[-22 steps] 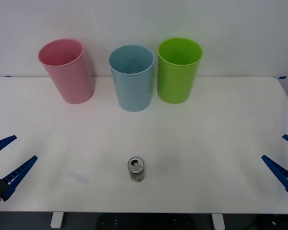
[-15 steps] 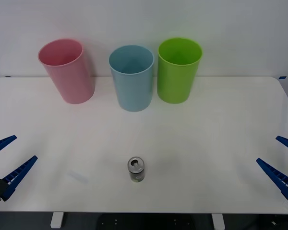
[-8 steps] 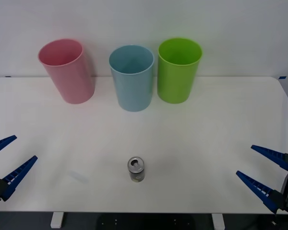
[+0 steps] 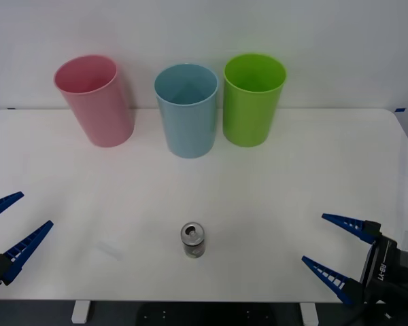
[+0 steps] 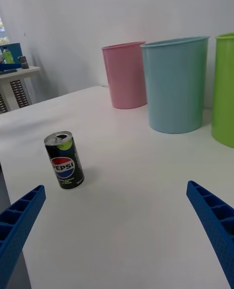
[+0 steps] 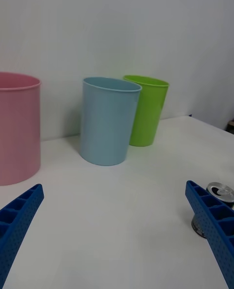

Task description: Grasp the object on the table and drop it into the matching bin: aluminum can to the light blue bin, PET bottle to the pink bin.

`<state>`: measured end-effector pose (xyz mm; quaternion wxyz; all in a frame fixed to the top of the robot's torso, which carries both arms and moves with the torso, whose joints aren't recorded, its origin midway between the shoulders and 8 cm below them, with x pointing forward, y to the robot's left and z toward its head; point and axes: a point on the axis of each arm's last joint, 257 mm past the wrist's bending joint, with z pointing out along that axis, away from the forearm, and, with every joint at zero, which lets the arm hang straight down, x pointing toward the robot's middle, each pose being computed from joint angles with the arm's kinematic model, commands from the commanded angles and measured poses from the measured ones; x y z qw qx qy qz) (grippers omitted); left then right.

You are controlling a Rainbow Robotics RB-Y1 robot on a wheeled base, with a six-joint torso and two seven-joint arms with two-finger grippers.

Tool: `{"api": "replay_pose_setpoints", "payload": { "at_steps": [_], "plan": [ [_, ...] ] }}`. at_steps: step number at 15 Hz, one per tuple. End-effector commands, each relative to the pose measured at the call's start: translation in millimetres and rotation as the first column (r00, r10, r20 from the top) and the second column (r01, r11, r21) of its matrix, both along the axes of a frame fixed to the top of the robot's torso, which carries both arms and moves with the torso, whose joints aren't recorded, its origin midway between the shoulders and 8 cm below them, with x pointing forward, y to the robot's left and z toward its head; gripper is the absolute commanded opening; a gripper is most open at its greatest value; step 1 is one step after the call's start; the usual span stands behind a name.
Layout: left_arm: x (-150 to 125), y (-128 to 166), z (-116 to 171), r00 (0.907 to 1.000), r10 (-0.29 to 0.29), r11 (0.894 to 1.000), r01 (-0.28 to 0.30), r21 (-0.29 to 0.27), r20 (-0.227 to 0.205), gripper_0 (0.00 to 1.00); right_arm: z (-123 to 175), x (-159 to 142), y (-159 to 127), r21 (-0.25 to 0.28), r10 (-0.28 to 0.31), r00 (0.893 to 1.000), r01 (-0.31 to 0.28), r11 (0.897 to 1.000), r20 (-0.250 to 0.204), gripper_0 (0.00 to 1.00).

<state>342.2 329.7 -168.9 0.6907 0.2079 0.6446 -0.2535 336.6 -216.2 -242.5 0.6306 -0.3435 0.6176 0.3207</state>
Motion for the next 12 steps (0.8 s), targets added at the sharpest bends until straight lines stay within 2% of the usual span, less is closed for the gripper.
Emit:
{"api": "replay_pose_setpoints", "payload": {
  "at_steps": [1,5,8,12],
  "plan": [
    [0,0,0,1.0000,0.000,1.000,0.000,0.000,0.000,1.00,-15,5,19,-0.004,0.043,0.999,-0.043,0.999,-0.004,1.00],
    [0,0,0,1.0000,0.000,1.000,0.000,0.000,0.000,1.00,-34,7,55,-0.009,0.105,0.994,-0.106,0.994,-0.026,1.00],
    [0,0,0,1.0000,0.000,1.000,0.000,0.000,0.000,1.00,-41,12,81,-0.019,0.118,0.993,-0.119,0.993,-0.027,1.00],
    [0,0,0,1.0000,0.000,1.000,0.000,0.000,0.000,1.00,-48,21,112,-0.044,0.121,0.993,-0.121,0.992,-0.006,1.00]
  ]
}}
